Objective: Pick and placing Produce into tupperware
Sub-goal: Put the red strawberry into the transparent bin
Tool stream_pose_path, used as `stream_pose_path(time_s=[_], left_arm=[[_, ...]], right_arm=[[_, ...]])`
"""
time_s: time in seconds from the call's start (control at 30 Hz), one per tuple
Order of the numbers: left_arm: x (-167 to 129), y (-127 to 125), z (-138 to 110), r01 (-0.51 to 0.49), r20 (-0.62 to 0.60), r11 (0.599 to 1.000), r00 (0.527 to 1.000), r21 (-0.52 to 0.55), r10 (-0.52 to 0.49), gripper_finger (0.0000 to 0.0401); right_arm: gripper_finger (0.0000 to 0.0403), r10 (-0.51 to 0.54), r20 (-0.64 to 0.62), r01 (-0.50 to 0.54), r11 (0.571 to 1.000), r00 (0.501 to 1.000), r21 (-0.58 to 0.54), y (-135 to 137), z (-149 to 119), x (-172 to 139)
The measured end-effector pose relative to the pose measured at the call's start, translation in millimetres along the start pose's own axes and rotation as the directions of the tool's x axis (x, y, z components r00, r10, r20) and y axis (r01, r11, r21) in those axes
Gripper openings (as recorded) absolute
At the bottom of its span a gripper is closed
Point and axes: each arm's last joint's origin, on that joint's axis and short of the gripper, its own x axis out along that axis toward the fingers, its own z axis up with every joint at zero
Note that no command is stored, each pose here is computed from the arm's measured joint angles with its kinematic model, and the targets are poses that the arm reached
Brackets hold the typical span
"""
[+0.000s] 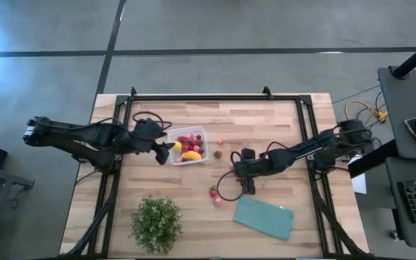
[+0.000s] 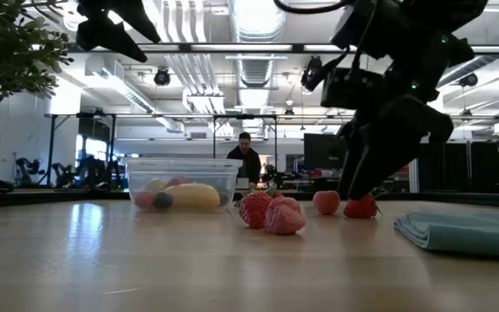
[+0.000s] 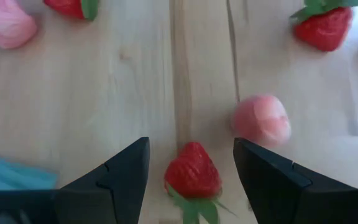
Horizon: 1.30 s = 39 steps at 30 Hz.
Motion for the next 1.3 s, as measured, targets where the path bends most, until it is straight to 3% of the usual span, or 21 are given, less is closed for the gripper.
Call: stream_pose_path(time_s=[0.4,0.83,1.3], left_arm=[[-20.5,15.1,0.0,0.040,0.051,0.998,0.998,0.051,-0.042,0.0258],[-14.5,11.5,-1.1,0.026,0.034,0.992,0.999,0.126,-0.031,0.0258],[-15.6,11.8,-0.5,0.034,0.040,0.992,0.998,0.120,-0.039,0.0258]], right_arm=[[0.0226,-0.039,-0.084,0.046,0.995,0.996,0.086,3.2,1.7,2.2],[0.0224,-0.061,-0.145,0.070,0.996,0.988,0.058,8.8,-5.8,12.5],[0.0138,-0.150,-0.142,0.159,0.986,0.978,0.052,8.8,1.0,14.0]])
